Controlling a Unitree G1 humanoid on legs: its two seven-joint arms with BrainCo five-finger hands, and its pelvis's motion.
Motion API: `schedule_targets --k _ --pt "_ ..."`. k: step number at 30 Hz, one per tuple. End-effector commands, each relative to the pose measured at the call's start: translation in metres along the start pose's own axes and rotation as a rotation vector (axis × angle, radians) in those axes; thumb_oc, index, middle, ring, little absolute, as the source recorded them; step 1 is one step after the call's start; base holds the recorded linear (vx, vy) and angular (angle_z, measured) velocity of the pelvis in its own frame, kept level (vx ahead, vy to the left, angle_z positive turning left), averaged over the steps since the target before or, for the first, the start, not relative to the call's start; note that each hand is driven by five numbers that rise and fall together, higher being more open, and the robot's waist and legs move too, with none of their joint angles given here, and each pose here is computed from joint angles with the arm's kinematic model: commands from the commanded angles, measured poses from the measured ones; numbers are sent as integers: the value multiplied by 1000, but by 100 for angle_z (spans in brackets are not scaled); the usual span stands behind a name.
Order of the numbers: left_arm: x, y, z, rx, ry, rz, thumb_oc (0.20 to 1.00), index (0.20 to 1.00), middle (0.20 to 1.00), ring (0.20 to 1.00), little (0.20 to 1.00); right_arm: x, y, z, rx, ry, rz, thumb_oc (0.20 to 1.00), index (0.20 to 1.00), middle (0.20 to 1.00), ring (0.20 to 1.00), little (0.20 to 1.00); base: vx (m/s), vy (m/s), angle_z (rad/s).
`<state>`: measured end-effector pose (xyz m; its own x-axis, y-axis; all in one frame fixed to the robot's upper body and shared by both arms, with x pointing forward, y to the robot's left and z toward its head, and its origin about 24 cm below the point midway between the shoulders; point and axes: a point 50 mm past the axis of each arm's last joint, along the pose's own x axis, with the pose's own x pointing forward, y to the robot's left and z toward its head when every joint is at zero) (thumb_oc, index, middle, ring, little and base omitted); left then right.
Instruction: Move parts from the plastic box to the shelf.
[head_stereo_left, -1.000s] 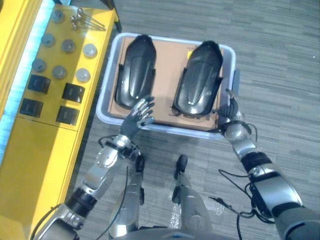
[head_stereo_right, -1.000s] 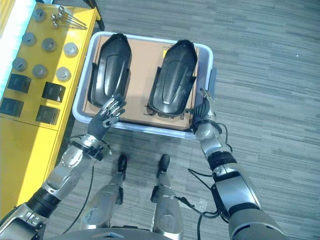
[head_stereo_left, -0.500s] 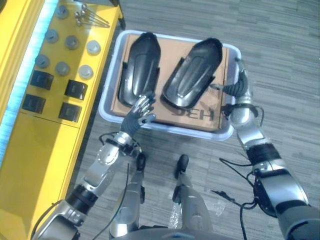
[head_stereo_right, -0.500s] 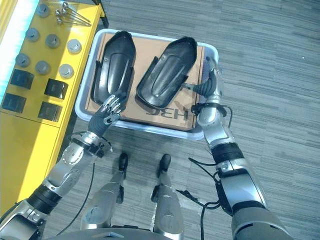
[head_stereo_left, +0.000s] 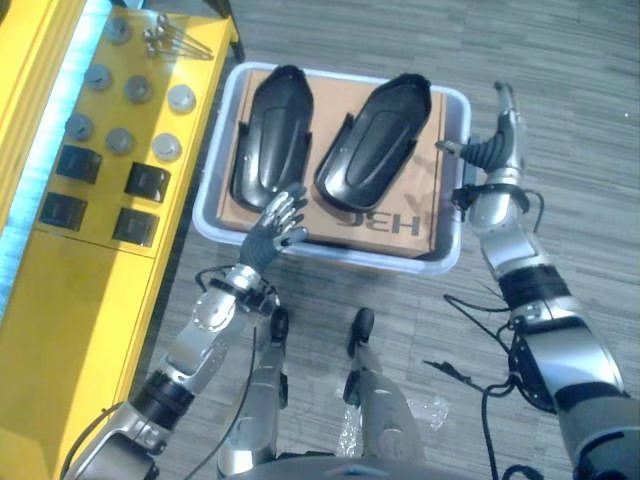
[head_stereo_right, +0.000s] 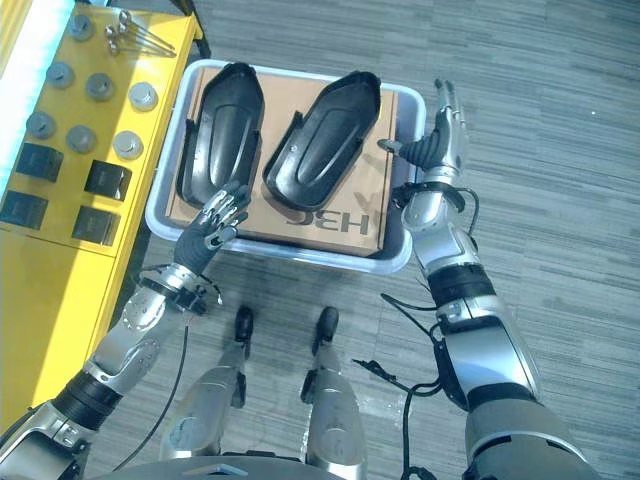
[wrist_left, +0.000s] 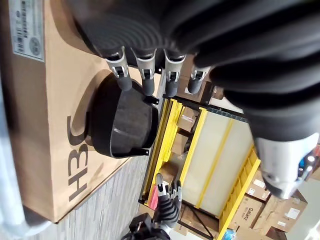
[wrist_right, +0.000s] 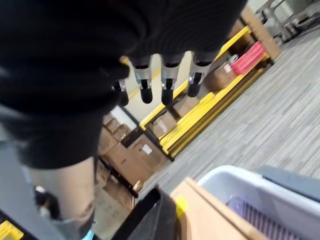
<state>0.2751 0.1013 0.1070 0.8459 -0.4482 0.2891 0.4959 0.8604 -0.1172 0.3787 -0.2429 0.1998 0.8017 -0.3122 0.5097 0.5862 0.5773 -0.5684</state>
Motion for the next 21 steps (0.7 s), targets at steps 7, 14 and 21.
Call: schedule_targets --k 7,14,21 --pt "-4 -3 9 13 -64 -14 1000 1000 1000 1000 1000 2 16 -14 30 130 92 1000 1000 1000 1000 1000 13 15 12" --pt "-4 -2 10 20 -66 -10 1000 1000 1000 1000 1000 -25 46 -51 -42 311 277 1000 1000 1000 1000 1000 1 1 1" --pt "-5 -6 7 46 -38 -62 1000 1000 1000 1000 1000 -40 53 -82 -209 501 474 200 200 200 200 200 0 0 0"
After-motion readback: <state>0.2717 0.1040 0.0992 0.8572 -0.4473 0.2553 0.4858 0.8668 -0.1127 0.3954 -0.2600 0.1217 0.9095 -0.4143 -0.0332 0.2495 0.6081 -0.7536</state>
